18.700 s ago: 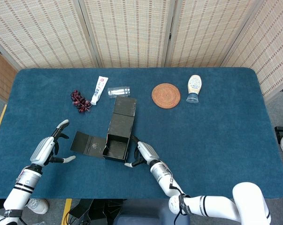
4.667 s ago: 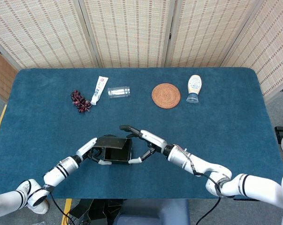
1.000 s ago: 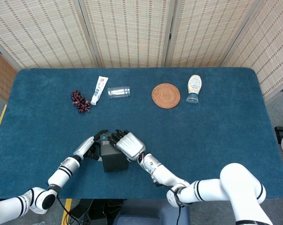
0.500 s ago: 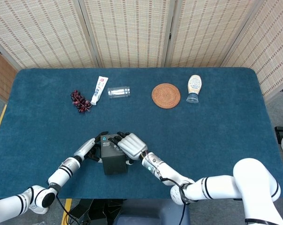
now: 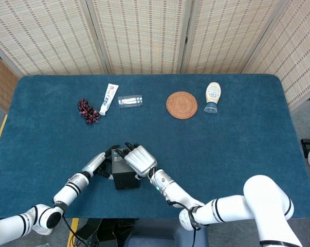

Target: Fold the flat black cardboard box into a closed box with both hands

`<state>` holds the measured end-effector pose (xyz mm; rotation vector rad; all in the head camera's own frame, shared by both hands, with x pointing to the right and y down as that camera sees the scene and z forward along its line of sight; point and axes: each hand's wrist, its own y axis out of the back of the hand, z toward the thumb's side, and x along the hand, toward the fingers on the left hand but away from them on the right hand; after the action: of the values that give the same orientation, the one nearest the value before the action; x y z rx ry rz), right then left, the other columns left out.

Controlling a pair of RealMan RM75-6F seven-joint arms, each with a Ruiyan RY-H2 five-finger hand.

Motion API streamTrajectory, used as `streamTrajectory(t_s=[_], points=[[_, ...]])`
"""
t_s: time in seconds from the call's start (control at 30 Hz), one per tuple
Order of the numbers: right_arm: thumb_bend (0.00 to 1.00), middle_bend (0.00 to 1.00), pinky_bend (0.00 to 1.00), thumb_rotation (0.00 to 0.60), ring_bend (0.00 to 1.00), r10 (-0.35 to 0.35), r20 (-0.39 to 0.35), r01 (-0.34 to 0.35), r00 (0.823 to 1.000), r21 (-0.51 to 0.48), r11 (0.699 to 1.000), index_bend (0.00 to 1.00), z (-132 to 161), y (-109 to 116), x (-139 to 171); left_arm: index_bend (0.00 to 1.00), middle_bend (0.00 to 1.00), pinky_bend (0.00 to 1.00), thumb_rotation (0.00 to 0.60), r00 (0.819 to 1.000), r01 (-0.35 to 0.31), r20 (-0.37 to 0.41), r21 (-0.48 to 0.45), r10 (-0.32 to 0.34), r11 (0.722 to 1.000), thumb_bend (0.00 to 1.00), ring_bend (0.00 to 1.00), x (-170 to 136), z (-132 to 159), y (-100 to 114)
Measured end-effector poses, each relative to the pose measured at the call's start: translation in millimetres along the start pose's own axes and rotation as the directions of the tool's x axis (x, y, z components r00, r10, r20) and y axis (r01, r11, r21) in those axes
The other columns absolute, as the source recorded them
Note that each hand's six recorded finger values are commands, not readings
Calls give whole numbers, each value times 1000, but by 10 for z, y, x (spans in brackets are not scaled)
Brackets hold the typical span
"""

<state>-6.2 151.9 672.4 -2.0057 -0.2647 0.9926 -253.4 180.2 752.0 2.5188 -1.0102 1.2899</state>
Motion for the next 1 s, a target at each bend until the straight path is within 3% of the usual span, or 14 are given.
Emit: streamTrajectory(t_s=[0.5,1.0], points=[[0,260,228,600,122,-72,2,70,997,162,984,146,158,-101,-39,12,112,800,600,1000,-11,5,23,11,1000,163,529,-85,-19,87],[0,260,228,600,122,-76,17,72,997,177,982,189,153,-88,-129,0,29,768,600,1000,7,-24,142,-4,990,163,420,-239,-16,232]])
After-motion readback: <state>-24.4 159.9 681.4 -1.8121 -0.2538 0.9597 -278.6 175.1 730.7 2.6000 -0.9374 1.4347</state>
